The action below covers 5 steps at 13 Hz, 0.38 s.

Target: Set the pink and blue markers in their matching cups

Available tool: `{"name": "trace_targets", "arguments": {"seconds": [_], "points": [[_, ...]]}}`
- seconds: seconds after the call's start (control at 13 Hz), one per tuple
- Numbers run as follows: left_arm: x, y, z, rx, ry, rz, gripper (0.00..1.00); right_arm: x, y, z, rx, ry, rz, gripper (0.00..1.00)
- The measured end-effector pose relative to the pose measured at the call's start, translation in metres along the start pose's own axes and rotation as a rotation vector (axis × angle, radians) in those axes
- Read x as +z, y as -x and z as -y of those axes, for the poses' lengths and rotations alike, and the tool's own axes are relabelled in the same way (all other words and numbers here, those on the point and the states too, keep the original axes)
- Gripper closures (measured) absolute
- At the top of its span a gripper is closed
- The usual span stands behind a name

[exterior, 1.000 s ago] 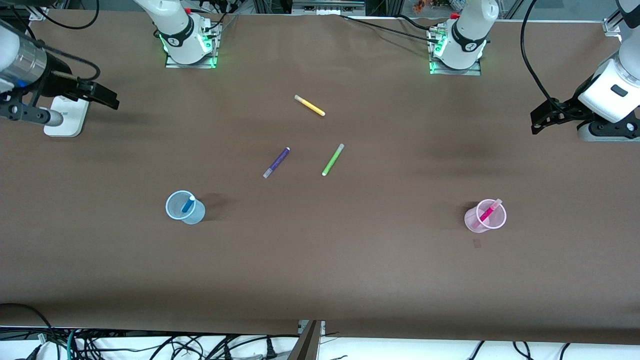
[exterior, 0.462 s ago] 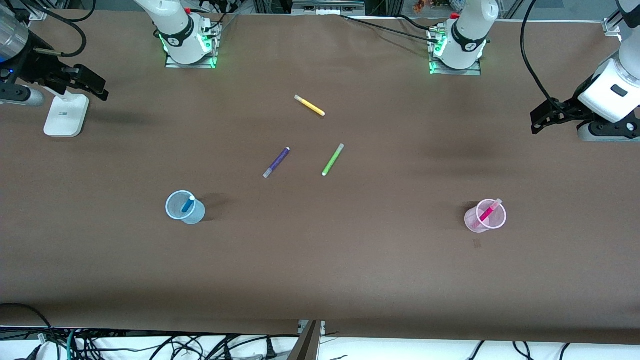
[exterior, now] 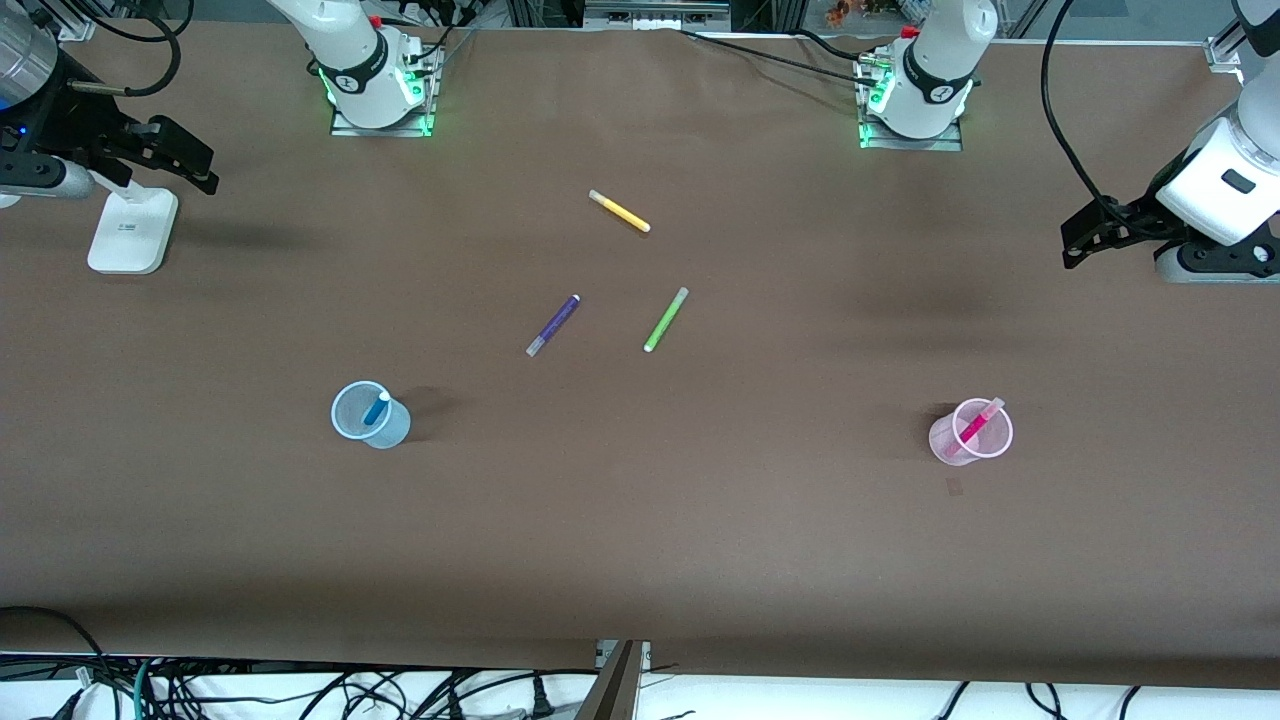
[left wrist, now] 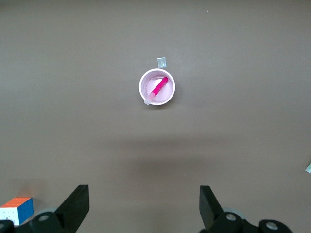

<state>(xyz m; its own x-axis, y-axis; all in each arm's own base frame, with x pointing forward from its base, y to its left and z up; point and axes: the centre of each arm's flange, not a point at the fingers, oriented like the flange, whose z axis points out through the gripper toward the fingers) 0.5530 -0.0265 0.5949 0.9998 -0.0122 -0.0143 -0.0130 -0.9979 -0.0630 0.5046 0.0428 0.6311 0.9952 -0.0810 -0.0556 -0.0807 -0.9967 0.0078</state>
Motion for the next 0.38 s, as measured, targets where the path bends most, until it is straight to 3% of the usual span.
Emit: {"name": "trace_targets", "arguments": {"seconds": [0.38], "points": [[0.0000, 0.0000, 0.0000, 0.000, 0.000, 0.000, 0.00, 0.0000, -0.0001, -0.0001, -0.004, 0.000, 0.000, 0.00]]}}
